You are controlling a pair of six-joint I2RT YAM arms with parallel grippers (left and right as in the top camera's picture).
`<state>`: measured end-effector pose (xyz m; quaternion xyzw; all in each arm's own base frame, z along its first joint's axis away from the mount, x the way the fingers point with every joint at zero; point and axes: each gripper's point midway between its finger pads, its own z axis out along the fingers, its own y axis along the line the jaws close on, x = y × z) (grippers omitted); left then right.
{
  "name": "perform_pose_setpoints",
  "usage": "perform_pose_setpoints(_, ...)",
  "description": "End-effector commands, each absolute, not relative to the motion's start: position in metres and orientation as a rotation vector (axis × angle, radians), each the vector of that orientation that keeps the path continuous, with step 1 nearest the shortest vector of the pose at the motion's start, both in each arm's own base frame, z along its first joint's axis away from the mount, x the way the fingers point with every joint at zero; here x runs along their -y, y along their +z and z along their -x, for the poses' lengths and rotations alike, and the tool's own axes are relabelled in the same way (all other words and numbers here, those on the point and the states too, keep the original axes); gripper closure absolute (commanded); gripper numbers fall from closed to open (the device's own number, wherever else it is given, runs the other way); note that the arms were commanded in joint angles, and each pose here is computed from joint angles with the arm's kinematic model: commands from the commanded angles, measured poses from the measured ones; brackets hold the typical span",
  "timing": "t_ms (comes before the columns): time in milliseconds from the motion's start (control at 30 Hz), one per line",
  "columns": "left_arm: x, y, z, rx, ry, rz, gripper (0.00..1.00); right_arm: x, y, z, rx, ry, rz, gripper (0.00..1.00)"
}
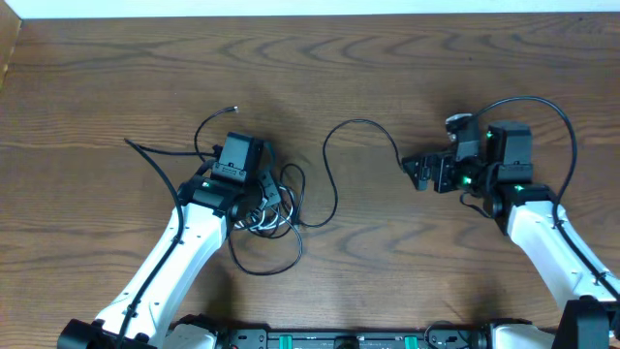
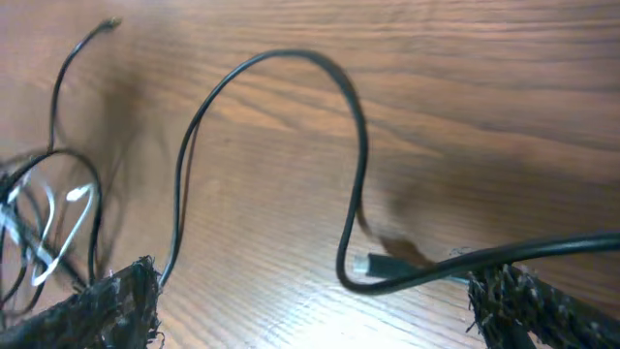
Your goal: Untangle cables
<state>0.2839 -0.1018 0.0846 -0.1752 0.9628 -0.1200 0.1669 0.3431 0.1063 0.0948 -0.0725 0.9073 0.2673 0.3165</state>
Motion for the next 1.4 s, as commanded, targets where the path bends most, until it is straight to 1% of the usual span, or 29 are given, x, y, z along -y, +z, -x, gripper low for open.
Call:
perform_pose_setpoints(0, 0.098, 0.087, -0.292, -2.711, -0.307, 0.448, 0.92, -0.129, 0.103, -0.336, -2.356, 0.757, 0.309, 0.01)
perform_pose_setpoints(100, 0.089, 0.087, -0.296, -2.684, -0.243, 0.460, 0.92, -0.148, 0.107, -0.328, -2.342, 0.822, 0.379, 0.02)
perform_pose_setpoints(267, 0.075, 0.088, -0.300, -2.650, -0.134, 0.481, 0.93, -0.172, 0.105, -0.314, -2.364, 0.872, 0.439, 0.10)
perform_pose_setpoints(367, 0.073, 0.088, -0.300, -2.647, -0.118, 0.482, 0.92, -0.181, 0.101, -0.311, -2.396, 0.862, 0.410, 0.15)
perform_pose_setpoints(533, 0.072, 0.088, -0.299, -2.651, -0.115, 0.482, 0.92, -0.196, 0.089, -0.305, -2.456, 0.819, 0.363, 0.18)
perform_pose_setpoints(800, 0.071, 0.082, -0.295, -2.671, -0.096, 0.435, 0.92, -0.240, 0.080, -0.300, -2.469, 0.943, 0.311, 0.18)
perform_pose_setpoints(933, 0.071, 0.082, -0.295, -2.670, -0.096, 0.435, 0.92, -0.263, 0.071, -0.297, -2.488, 1.035, 0.247, 0.13)
perform_pose_setpoints(1033, 0.071, 0.082, -0.296, -2.669, -0.097, 0.435, 0.92, -0.284, 0.071, -0.287, -2.464, 1.113, 0.330, 0.11)
perform_pose_setpoints(1233, 0.071, 0.082, -0.296, -2.666, -0.098, 0.434, 0.92, -0.317, 0.084, -0.276, -2.365, 1.192, 0.446, 0.11)
perform_pose_setpoints(1300, 0.071, 0.082, -0.296, -2.666, -0.097, 0.434, 0.92, -0.324, 0.092, -0.276, -2.335, 1.225, 0.431, 0.11)
perform_pose_setpoints(1367, 0.071, 0.082, -0.296, -2.666, -0.098, 0.435, 0.92, -0.327, 0.096, -0.281, -2.325, 1.235, 0.361, 0.14)
